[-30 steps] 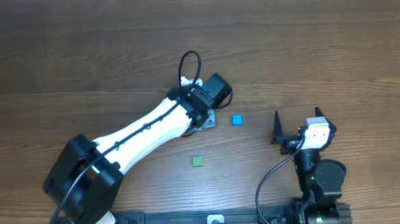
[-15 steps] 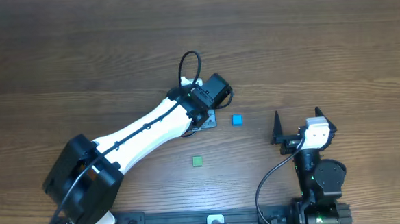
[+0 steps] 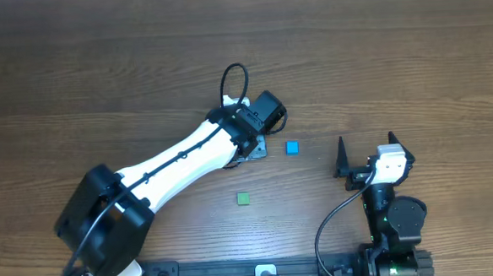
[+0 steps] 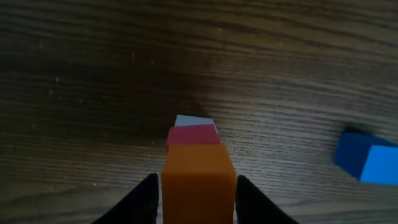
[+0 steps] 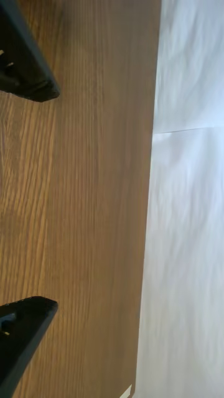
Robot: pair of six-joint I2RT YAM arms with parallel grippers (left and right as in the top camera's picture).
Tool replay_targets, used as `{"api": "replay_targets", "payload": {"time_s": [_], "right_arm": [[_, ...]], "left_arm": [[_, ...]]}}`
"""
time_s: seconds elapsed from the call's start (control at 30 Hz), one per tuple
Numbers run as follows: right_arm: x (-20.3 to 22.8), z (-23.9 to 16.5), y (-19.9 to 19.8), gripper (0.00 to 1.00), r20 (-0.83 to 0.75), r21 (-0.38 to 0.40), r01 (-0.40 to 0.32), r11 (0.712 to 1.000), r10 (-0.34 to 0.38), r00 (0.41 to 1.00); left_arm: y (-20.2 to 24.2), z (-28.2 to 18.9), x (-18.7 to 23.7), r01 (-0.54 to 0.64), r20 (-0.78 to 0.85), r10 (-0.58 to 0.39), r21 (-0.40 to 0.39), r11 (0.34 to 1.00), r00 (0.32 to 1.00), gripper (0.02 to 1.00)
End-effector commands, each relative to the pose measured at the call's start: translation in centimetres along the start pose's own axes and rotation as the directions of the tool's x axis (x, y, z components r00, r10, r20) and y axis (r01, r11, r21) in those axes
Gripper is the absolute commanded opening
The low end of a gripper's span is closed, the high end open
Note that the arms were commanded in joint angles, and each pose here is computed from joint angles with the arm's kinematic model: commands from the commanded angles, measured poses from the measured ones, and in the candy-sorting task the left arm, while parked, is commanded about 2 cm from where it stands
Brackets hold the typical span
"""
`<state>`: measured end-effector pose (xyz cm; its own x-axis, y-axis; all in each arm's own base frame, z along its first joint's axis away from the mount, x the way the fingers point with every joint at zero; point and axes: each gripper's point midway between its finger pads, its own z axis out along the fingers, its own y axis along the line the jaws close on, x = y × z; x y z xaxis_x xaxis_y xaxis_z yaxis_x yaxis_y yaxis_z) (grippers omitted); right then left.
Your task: Stack Cubes
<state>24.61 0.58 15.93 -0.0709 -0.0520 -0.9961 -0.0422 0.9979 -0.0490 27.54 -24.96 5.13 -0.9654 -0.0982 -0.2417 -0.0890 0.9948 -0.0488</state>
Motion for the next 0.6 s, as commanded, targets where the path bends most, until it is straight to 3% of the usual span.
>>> {"api": "replay_targets", "payload": {"time_s": [0.03,0.07,0.1,0.2,0.4,0.5,0.6], "right_arm": [[0.2,0.0,0.1,0.991,0.002,-0.003,-0.002,1.0,0.002,1.0],[0.2,0.0,0.1,0.993,0.002,-0.003,-0.003,1.0,0.003,1.0],[0.2,0.0,0.1,0.991,0.002,-0.003,-0.002,1.0,0.002,1.0],[0.2,0.0,0.1,0.991,0.002,-0.003,-0.002,1.0,0.002,1.0],[0.2,0.0,0.1,0.991,0.001,-0.003,-0.002,1.0,0.002,1.0],[0.2,0.0,0.1,0.993,0.001,-0.003,-0.002,1.0,0.002,1.0],[0.2,0.0,0.1,0.993,0.002,-0.003,-0.002,1.0,0.002,1.0]], "left_arm": [[0.1,0.5,0.2,0.008,-0.009,-0.008,-0.009,1.0,1.0,0.77],[0.1,0.5,0.1,0.009,-0.007,-0.009,-0.006,1.0,1.0,0.849],[0.0,0.6,-0.1,0.013,0.001,-0.013,-0.001,1.0,1.0,0.998],[0.4,0.6,-1.4,0.043,0.029,-0.043,0.002,0.999,0.999,0.998],[3.6,-1.0,-8.6,0.156,0.193,-0.163,0.05,0.986,0.968,0.998],[7.4,-4.3,-14.4,0.223,0.325,-0.253,0.127,0.967,0.911,0.998],[10.1,-7.5,-17.6,0.239,0.424,-0.291,0.172,0.956,0.858,0.996]]}}
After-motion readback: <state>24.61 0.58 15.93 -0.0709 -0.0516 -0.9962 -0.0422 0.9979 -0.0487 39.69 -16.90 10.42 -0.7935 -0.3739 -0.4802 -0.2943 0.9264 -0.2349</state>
